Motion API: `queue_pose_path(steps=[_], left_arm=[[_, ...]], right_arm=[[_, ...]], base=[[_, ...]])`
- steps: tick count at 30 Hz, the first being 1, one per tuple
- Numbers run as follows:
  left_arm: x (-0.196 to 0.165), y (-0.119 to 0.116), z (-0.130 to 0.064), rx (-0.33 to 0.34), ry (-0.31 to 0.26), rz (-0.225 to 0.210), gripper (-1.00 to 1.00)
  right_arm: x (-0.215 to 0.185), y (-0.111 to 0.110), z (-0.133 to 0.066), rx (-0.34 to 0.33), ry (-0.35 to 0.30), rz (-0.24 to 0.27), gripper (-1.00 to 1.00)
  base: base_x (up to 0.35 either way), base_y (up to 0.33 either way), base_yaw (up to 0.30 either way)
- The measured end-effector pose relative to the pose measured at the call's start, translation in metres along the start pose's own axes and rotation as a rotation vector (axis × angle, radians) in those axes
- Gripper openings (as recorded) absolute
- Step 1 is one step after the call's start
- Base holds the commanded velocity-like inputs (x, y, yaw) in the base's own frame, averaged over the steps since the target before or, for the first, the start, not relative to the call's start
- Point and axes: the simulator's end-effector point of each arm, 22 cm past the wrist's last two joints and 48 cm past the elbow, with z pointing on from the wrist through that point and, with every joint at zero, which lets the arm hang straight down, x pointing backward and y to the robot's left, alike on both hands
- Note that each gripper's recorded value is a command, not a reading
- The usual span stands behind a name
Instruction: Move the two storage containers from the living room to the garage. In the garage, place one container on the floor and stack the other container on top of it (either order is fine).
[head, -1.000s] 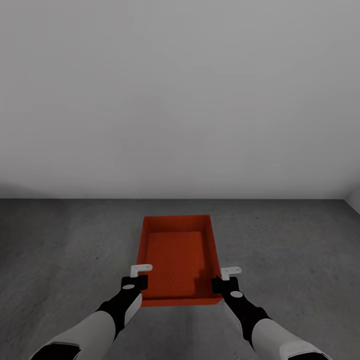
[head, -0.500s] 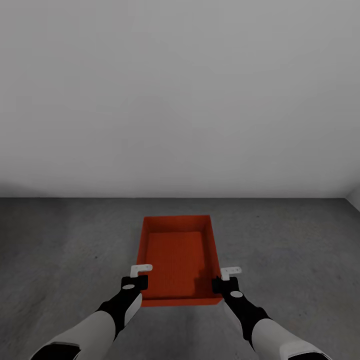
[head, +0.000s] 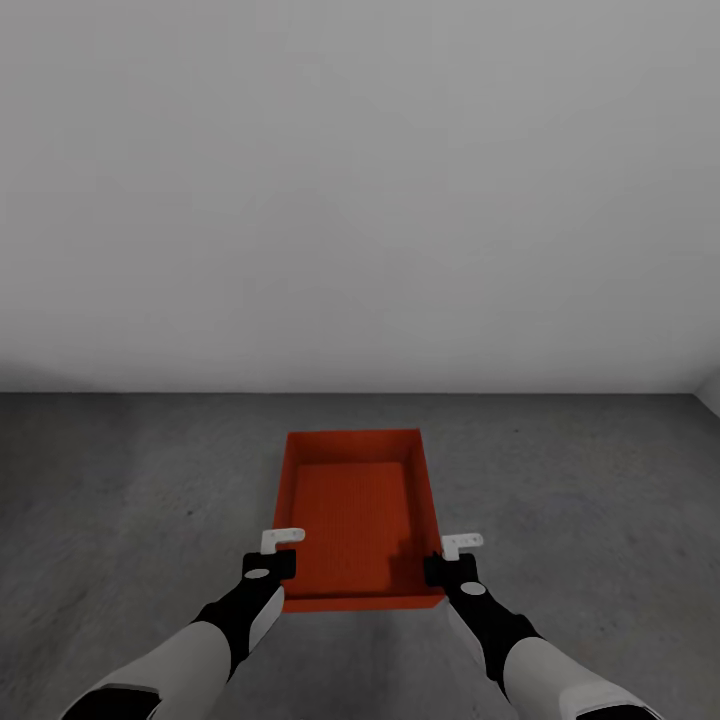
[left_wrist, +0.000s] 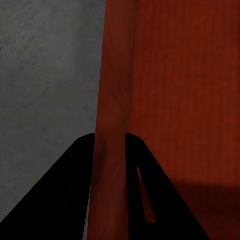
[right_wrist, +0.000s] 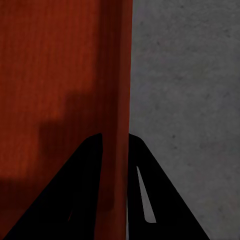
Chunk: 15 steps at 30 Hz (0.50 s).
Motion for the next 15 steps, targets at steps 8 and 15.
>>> queue_pose_path(steps=[8,15], left_arm=[[0.007,-0.001,0.011,0.000,0.000,0.000,-1.00],[0.015,-0.002,0.021,0.000,0.004,0.000,-1.00]], right_arm=[[0.008,0.001,0.010,0.000,0.000,0.000,-1.00],[0.017,0.002,0.019,0.000,0.004,-0.001,-1.00]], base=[[0.000,0.000,0.000],[0.000,0.000,0.000]])
